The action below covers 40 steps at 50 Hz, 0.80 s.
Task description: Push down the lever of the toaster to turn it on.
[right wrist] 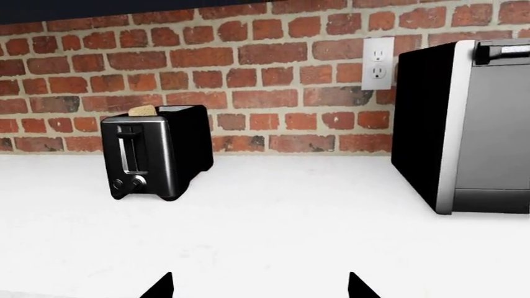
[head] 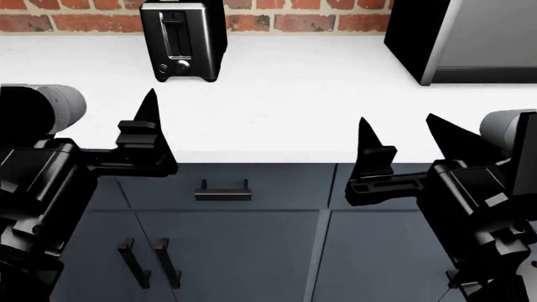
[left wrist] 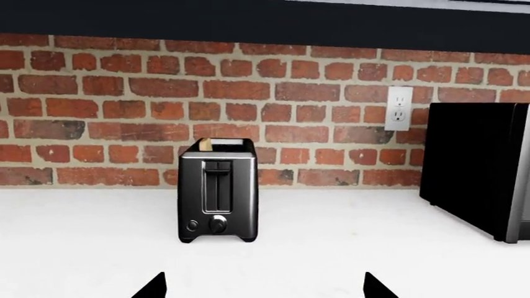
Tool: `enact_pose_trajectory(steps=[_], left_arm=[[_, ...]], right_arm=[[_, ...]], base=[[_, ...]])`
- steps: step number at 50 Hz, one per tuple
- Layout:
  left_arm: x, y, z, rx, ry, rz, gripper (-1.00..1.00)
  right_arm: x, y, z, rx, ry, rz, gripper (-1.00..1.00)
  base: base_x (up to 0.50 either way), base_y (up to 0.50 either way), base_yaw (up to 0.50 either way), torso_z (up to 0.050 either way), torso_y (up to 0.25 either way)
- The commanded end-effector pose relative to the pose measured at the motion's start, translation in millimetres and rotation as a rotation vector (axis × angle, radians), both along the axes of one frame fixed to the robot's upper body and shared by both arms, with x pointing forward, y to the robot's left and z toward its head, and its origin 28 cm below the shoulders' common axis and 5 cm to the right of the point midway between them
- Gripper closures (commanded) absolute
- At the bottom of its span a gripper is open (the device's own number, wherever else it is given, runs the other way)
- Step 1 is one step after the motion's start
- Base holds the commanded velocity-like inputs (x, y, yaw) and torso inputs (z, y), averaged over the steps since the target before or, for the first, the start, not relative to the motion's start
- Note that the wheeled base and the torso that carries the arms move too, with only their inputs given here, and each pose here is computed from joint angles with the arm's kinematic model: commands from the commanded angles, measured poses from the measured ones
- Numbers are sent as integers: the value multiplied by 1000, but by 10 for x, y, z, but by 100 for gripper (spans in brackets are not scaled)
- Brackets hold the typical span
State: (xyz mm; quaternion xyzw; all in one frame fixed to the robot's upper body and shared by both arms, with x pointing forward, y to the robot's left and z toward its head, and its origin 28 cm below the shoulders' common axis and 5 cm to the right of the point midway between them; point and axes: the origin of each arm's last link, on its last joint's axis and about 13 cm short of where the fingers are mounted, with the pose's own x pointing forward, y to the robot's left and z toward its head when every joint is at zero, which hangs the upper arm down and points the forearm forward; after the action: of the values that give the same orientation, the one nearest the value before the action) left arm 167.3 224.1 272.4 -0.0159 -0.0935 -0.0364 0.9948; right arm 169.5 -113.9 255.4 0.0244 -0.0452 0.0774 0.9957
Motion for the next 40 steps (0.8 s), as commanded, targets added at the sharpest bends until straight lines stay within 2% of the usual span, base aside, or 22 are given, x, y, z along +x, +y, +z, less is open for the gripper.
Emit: enact_pose_trajectory(steps=[1,8,25,40], left_arm=[[11,109,421,50,42,25,-100],[40,92,350,47,98,-2,-100],[17,82,391,53,84,-10,-100],[31,85,396,51,70,-6,-100]], right_arm=[[-75,-36,348,-50,50,62,-100],[-40,-20,223,-32,95,76,-100],[-81,-4,225,-55,85,110,-100],[-61,29,206,-75,86,120,-100]], base=[[0,0,0,0,0],[0,0,0,0,0],[2,10,0,0,0],[141,500,0,0,0]])
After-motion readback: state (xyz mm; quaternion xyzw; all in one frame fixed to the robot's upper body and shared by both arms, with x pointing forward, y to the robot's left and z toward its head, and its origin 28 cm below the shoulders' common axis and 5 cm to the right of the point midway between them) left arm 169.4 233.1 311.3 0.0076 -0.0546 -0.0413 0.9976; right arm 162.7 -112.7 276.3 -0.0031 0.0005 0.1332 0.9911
